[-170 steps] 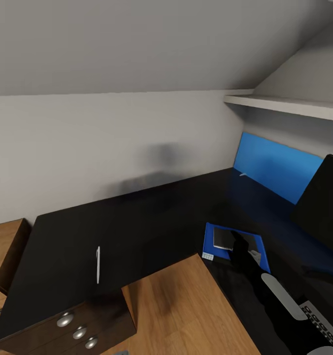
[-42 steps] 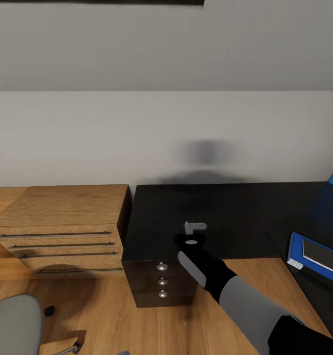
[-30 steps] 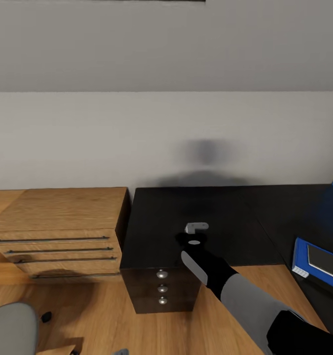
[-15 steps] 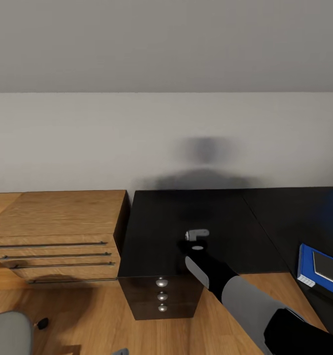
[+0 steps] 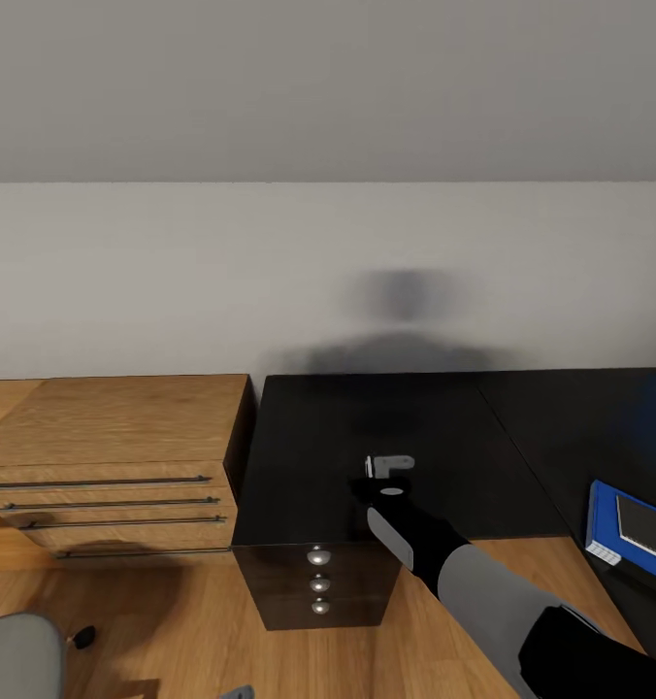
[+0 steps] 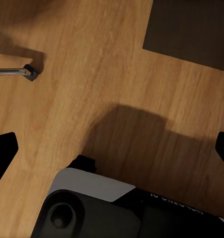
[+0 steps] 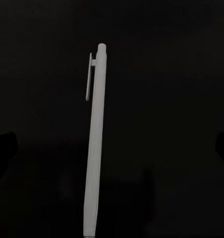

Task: In the bedroom, organize the workspace by keeping the computer under the desk, ensuring the monitor is on the desk, placing the keyboard on the desk next to the monitor, placing the mouse on the desk next to the keyboard, moving the folder from the swivel chair onto the desk next to the mouse, stacking the notebook on top of the folder with the pen on top of the notebook, and positioning the swivel chair next to the desk.

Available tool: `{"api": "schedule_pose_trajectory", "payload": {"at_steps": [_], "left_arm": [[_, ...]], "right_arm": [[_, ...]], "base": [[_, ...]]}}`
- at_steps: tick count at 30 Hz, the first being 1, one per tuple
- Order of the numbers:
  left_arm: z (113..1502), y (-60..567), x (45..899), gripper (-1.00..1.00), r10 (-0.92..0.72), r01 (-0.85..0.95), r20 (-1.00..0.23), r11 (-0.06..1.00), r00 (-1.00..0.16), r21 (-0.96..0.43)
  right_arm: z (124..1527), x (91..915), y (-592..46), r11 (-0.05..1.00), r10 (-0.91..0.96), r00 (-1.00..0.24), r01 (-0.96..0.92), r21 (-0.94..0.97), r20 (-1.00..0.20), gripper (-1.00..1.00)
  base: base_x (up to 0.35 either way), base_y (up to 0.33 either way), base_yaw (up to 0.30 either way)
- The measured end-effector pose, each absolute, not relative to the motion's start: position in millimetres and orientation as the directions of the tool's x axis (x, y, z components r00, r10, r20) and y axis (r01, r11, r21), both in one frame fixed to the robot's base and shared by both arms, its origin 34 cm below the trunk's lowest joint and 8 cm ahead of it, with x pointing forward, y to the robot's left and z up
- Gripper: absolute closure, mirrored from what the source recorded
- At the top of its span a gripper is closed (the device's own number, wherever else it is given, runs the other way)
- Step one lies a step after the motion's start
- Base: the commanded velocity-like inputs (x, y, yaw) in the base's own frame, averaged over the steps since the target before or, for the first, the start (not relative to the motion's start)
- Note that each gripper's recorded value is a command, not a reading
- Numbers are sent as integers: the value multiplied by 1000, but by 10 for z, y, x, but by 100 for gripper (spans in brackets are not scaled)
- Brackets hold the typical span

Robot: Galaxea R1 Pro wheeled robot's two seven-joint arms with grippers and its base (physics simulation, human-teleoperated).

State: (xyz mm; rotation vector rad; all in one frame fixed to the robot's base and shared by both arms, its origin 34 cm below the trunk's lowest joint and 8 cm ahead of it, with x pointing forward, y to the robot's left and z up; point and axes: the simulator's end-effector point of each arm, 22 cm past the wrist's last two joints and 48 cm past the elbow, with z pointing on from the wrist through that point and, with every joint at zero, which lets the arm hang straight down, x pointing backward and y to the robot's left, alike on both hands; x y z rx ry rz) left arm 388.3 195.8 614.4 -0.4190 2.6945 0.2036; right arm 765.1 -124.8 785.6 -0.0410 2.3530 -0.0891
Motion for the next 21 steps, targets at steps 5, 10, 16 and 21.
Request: {"api": "schedule_pose_trajectory", "payload": {"at_steps": [5,10,16,21], "left_arm": [[6144,1959,3883,-100,-260,-319,-412,944,-873,81],[6144,1961,3882,-100,-260,-320,-412,944,-873,82],[6085,1964,3892,-100,-260,-320,-412,944,-873,82],[6024,1964,3905,-100,-261,-321,-414,944,-872,82]], "right_arm": [[7814,7628,-1263,997,-58,-712,-5,-77,-699,-100],[7777,7607,-1220,998,-60,-718,-25,-60,-694,-100],[7654,7583,-1251,998,-62,-729,-28,-61,-682,-100],[7589,7590,-1253,998,-62,-729,-28,-61,-682,-100]], "base": [[0,0,0],[0,0,0],[0,0,0],[0,0,0]]}}
